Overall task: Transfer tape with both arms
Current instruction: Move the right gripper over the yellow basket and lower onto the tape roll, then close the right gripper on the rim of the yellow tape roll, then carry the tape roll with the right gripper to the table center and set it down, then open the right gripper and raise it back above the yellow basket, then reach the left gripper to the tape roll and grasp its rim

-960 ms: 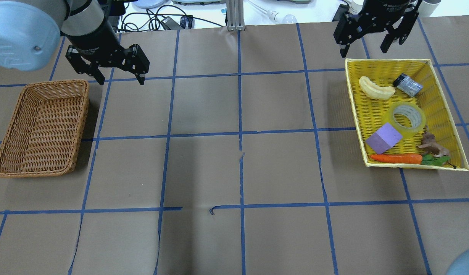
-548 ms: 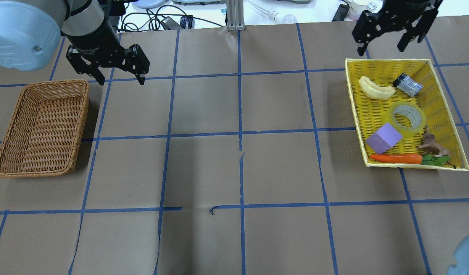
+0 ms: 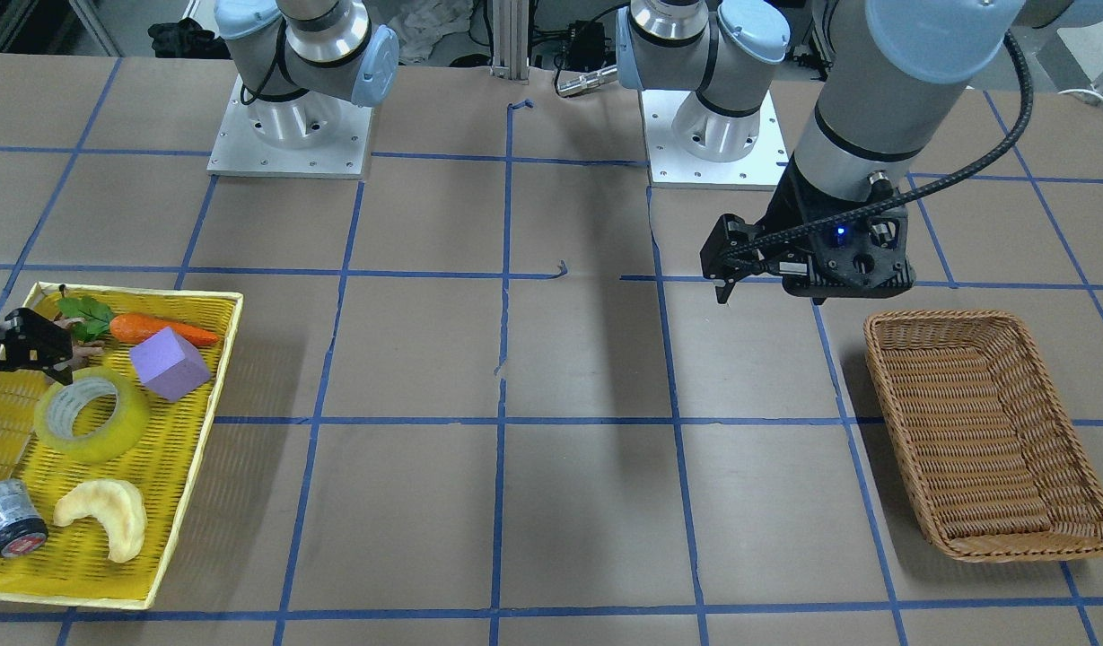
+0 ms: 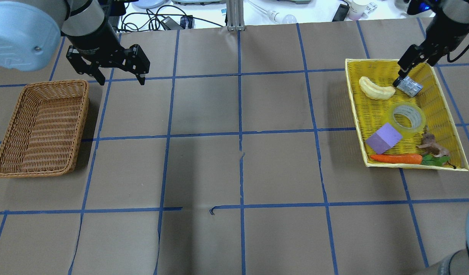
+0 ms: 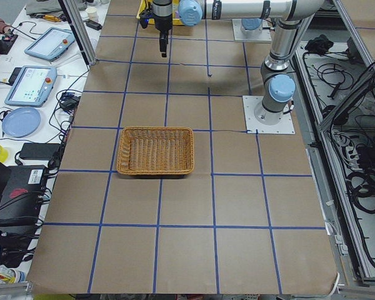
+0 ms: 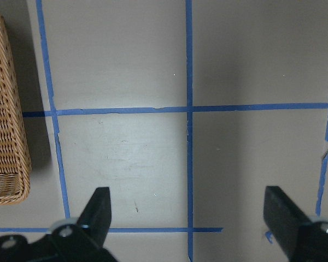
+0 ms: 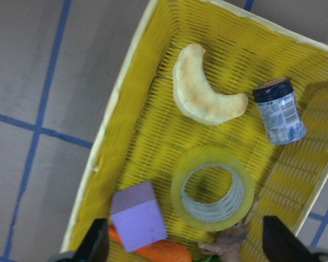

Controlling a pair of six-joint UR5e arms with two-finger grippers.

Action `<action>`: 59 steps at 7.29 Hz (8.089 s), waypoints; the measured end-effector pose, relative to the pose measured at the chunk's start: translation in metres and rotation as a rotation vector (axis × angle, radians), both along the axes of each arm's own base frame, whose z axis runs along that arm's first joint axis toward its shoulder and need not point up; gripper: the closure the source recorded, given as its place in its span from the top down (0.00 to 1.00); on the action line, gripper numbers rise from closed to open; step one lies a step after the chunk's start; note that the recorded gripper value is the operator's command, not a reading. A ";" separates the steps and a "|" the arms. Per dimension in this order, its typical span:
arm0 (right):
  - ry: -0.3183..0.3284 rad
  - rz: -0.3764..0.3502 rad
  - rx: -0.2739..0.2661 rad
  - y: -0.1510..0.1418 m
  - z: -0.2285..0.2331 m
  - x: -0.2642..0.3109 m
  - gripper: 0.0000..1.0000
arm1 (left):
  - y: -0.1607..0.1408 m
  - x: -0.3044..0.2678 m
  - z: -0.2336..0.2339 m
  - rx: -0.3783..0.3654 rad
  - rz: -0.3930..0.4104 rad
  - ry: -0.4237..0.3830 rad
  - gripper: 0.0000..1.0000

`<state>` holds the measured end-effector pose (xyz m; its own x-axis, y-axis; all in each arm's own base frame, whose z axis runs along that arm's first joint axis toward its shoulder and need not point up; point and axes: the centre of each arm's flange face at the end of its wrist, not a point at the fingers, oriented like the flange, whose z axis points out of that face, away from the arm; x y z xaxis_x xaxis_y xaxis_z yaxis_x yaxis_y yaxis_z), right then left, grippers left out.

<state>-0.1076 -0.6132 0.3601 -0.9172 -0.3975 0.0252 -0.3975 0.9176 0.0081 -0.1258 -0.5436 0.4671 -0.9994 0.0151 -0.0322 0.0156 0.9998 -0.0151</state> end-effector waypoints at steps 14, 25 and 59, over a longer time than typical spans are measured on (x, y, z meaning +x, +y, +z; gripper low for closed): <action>-0.027 0.023 0.005 0.012 -0.114 -0.078 0.00 | 0.000 -0.002 -0.002 0.003 -0.002 0.007 1.00; -0.034 -0.347 0.005 0.020 -0.092 0.371 0.00 | 0.000 -0.001 -0.002 0.003 -0.001 0.005 1.00; -0.051 -0.310 -0.075 0.117 0.139 0.266 1.00 | -0.095 -0.185 -0.275 -0.031 -0.078 0.198 0.00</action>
